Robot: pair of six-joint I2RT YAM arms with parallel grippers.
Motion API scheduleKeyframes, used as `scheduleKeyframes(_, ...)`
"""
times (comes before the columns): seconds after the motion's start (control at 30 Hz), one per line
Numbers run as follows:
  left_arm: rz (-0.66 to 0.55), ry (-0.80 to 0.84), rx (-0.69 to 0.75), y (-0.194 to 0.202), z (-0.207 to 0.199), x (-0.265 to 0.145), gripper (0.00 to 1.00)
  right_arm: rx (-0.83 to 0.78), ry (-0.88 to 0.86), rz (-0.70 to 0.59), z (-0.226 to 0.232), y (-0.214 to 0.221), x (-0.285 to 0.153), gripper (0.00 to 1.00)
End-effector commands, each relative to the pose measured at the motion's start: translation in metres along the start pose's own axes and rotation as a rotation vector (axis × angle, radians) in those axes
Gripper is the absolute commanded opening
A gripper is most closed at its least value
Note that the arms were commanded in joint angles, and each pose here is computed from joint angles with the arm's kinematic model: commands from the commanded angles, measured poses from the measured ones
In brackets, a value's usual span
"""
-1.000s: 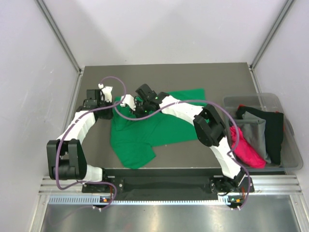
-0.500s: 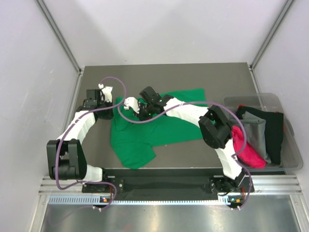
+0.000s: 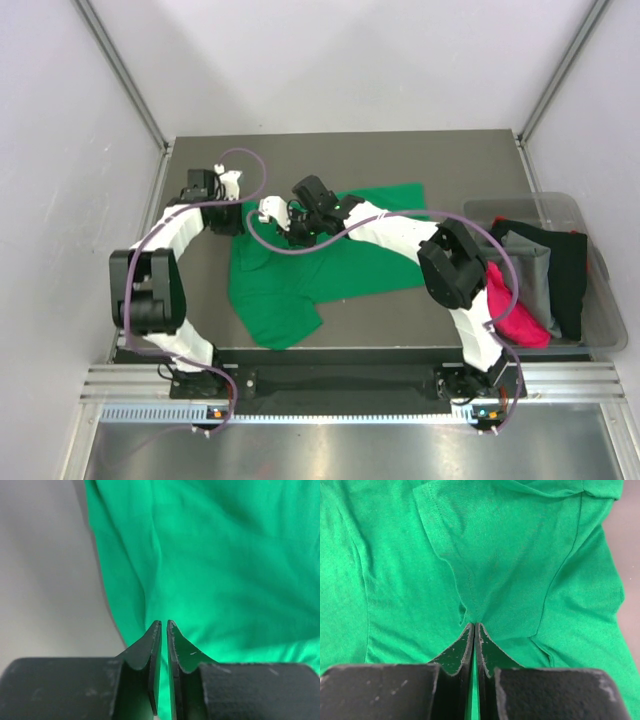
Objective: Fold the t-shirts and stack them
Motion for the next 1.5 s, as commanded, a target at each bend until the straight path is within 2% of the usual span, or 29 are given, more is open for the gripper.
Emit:
scheduleKeyframes(0.0,-0.034,0.04,0.006,-0.034,0.01,0.007,0.14,-0.017,0.002,-0.077,-0.001,-0.016,-0.013,0.0)
scheduleKeyframes(0.03,-0.004,0.053,-0.013,-0.032,0.012,0.017,0.14,-0.018,0.005,-0.08,-0.001,-0.017,-0.014,0.0)
scheduleKeyframes(0.2,-0.048,0.056,0.0,-0.054,0.014,0.025,0.2,0.002,-0.011,-0.066,0.001,-0.008,-0.008,0.0)
scheduleKeyframes(0.3,-0.033,-0.01,0.019,-0.074,0.022,0.029,0.24,0.015,-0.032,-0.06,0.003,-0.005,-0.002,0.0)
scheduleKeyframes(0.37,-0.038,-0.033,0.061,-0.092,0.011,0.031,0.27,0.016,-0.035,-0.058,0.003,-0.003,0.001,0.0)
scheduleKeyframes(0.4,-0.004,-0.035,0.082,-0.092,0.006,0.037,0.33,0.012,-0.035,-0.056,0.003,-0.003,0.002,0.0)
scheduleKeyframes(0.47,0.002,-0.085,0.113,-0.1,0.002,0.038,0.34,0.014,-0.036,-0.053,0.004,-0.002,0.003,0.0)
scheduleKeyframes(0.77,0.107,-0.243,0.252,-0.106,-0.029,0.055,0.32,0.018,-0.04,-0.055,0.003,-0.002,0.004,0.0)
scheduleKeyframes(1.1,0.184,-0.453,0.332,-0.102,-0.026,0.064,0.3,0.019,-0.047,-0.055,0.004,-0.001,0.004,0.0)
scheduleKeyframes(1.47,0.24,-0.434,0.333,-0.092,-0.026,0.083,0.3,0.022,-0.05,-0.053,0.004,0.0,0.005,0.0)
Point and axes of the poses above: each gripper's point midway between its finger pads, its own x axis out along the fingers, its own z axis along the line the jaws close on, y = z × x, the point moved 10 cm from there along -x, back along the fingers, and after that the axes turned 7 degrees about x, right-handed, at the moved point
